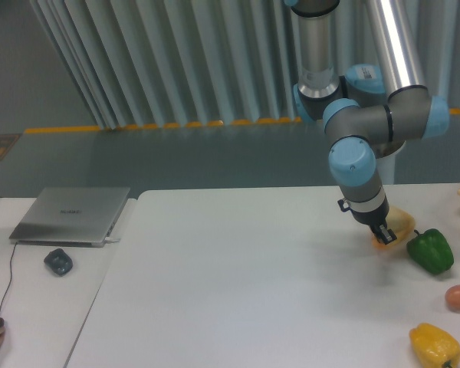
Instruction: Place the triangular bread in the basket
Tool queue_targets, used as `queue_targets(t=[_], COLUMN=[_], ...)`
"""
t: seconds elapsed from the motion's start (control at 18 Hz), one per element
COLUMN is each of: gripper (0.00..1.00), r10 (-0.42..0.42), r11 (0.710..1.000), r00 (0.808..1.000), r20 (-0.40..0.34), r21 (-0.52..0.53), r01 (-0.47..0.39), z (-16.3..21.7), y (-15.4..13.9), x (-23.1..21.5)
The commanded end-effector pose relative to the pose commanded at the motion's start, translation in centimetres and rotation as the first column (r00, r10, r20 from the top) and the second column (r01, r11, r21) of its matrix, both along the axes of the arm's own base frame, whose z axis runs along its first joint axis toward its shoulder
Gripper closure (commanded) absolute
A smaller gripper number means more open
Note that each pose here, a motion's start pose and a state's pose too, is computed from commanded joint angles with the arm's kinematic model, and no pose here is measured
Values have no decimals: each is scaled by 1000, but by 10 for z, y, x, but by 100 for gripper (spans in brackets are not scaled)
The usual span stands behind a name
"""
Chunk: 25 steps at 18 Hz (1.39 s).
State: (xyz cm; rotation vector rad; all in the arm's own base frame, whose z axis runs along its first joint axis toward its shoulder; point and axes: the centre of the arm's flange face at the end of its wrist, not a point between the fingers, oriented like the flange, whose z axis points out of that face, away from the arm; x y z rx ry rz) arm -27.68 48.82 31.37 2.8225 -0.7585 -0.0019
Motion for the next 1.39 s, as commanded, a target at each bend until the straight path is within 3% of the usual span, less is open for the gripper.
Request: queue_targets(t=[0.28, 0.56, 0.72, 0.94, 1.39], gripper=[100, 100, 100, 100, 100], r10=[67, 93, 56, -55, -199], r11=[998, 995, 998, 998, 980], r00=[997, 995, 997, 995, 971], r20=[23, 41, 54, 88, 132], r21=[12, 27, 31, 41, 57], r01=[-68, -94, -58, 52, 192], z=[69, 110, 121, 135, 135], y=[-20, -36, -60, -118, -197], x=[-27, -54, -73, -120, -184])
